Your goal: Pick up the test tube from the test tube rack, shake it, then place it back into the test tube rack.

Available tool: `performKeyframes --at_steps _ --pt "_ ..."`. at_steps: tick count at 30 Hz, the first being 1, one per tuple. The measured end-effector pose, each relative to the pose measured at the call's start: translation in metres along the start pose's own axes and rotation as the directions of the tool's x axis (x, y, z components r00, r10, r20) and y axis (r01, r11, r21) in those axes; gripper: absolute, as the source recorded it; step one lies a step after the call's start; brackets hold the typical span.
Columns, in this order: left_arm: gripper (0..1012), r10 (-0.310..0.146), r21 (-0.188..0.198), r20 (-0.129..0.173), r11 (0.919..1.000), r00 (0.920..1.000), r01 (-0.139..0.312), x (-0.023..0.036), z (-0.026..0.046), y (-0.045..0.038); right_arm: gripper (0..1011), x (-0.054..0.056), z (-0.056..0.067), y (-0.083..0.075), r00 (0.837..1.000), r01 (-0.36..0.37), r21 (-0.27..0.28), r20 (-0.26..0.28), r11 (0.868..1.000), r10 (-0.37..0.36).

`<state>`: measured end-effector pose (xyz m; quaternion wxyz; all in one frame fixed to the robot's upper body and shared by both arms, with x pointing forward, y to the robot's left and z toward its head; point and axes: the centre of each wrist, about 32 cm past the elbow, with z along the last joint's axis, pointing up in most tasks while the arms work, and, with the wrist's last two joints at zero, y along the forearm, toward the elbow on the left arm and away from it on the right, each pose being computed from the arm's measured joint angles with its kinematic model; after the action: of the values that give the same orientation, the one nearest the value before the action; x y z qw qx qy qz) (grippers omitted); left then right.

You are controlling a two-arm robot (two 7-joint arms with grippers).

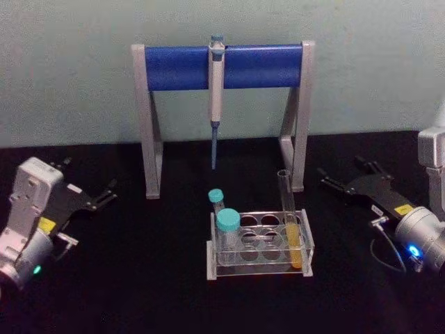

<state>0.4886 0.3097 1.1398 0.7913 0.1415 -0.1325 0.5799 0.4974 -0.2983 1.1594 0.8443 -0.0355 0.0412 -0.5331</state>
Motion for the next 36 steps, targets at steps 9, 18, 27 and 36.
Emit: performKeyframes --at_steps 9,18,27,36 --pt "1001 0.0 0.0 0.0 1.0 1.0 0.0 0.0 0.0 0.0 1000 -0.0002 0.0001 0.0002 1.0 0.0 -0.001 0.0 1.0 0.0" --pt "1001 0.0 0.0 0.0 1.0 1.0 0.0 0.0 0.0 0.0 1000 -0.0003 0.0001 0.0002 1.0 0.0 -0.001 0.0 1.0 0.0" --pt "1001 0.0 0.0 0.0 1.0 1.0 0.0 0.0 0.0 0.0 1000 -0.0003 0.0001 0.0002 1.0 0.0 -0.001 0.0 1.0 0.0" --pt "1001 0.0 0.0 0.0 1.0 1.0 0.0 0.0 0.0 0.0 1000 -0.0003 0.0 0.0002 1.0 0.0 -0.001 0.0 1.0 0.0"
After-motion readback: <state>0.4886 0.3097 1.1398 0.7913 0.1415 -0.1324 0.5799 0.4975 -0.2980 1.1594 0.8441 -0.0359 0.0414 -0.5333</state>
